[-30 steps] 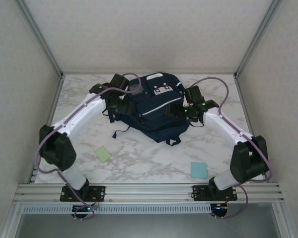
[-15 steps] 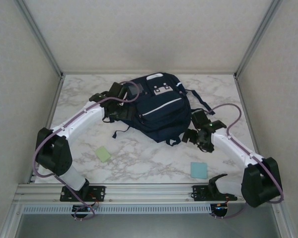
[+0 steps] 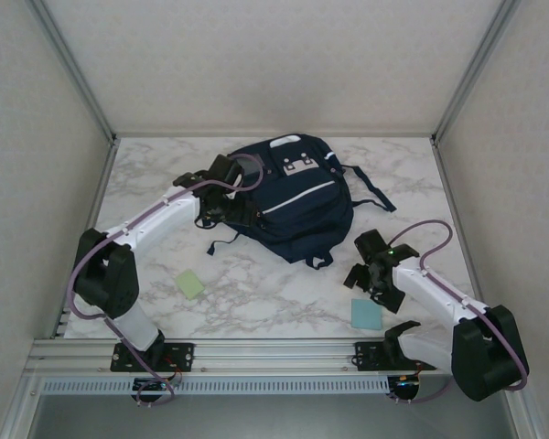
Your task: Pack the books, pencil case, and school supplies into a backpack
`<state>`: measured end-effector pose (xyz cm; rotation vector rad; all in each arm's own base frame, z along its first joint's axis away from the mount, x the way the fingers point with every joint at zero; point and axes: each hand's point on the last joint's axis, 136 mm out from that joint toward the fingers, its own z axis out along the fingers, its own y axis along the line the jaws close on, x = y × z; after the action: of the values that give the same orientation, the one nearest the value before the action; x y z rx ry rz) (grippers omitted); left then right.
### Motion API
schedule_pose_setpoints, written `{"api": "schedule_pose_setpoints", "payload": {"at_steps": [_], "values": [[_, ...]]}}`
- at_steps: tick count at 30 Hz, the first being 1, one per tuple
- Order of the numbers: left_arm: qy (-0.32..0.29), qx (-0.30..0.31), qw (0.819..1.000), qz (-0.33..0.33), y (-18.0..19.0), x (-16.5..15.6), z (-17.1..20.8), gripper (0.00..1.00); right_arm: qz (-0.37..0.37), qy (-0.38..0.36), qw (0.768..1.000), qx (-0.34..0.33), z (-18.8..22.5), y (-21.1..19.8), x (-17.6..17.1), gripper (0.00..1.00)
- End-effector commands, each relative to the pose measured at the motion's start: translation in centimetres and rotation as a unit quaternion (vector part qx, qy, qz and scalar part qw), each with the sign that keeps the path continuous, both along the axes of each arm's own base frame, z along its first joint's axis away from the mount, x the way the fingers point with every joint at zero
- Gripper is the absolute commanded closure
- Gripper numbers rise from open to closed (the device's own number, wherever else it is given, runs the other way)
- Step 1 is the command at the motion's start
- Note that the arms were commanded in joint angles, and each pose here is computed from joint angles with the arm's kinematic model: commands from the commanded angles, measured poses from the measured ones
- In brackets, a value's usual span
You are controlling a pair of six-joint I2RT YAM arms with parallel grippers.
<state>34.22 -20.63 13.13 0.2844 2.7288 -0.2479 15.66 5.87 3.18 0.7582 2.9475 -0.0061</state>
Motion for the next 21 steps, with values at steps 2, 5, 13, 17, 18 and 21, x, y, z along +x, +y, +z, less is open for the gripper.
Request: {"api": "schedule_pose_setpoints", "payload": {"at_steps": [2, 5, 13, 17, 18, 21], "values": [[-0.001, -0.01, 1.0, -0.006, -0.8, -0.1, 0.6, 0.0, 0.007, 0.029, 0.999, -0.02, 0.5, -0.4, -1.4, 0.01], [-0.003, -0.013, 1.0, -0.008, -0.9, -0.1, 0.9, 0.0, 0.017, 0.05, 0.998, -0.037, 0.5, -0.7, -2.3, 0.01], [-0.006, -0.02, 1.0, -0.013, -1.2, -0.3, 1.4, 0.0, 0.004, -0.001, 0.999, 0.047, 0.2, 3.4, -1.2, 0.01], [-0.011, -0.023, 1.0, -0.014, -1.2, -0.3, 1.9, 0.0, 0.0, -0.015, 0.997, 0.079, -0.6, 5.1, -0.6, 0.01], [-0.012, -0.024, 1.0, -0.014, -1.2, -0.4, 2.0, 0.0, 0.003, -0.013, 0.997, 0.081, -0.8, 5.5, -0.5, 0.01], [-0.013, -0.026, 0.999, -0.014, -1.2, -0.4, 2.2, 0.0, 0.017, -0.009, 0.996, 0.09, -1.4, 6.9, 0.0, 0.01]]}}
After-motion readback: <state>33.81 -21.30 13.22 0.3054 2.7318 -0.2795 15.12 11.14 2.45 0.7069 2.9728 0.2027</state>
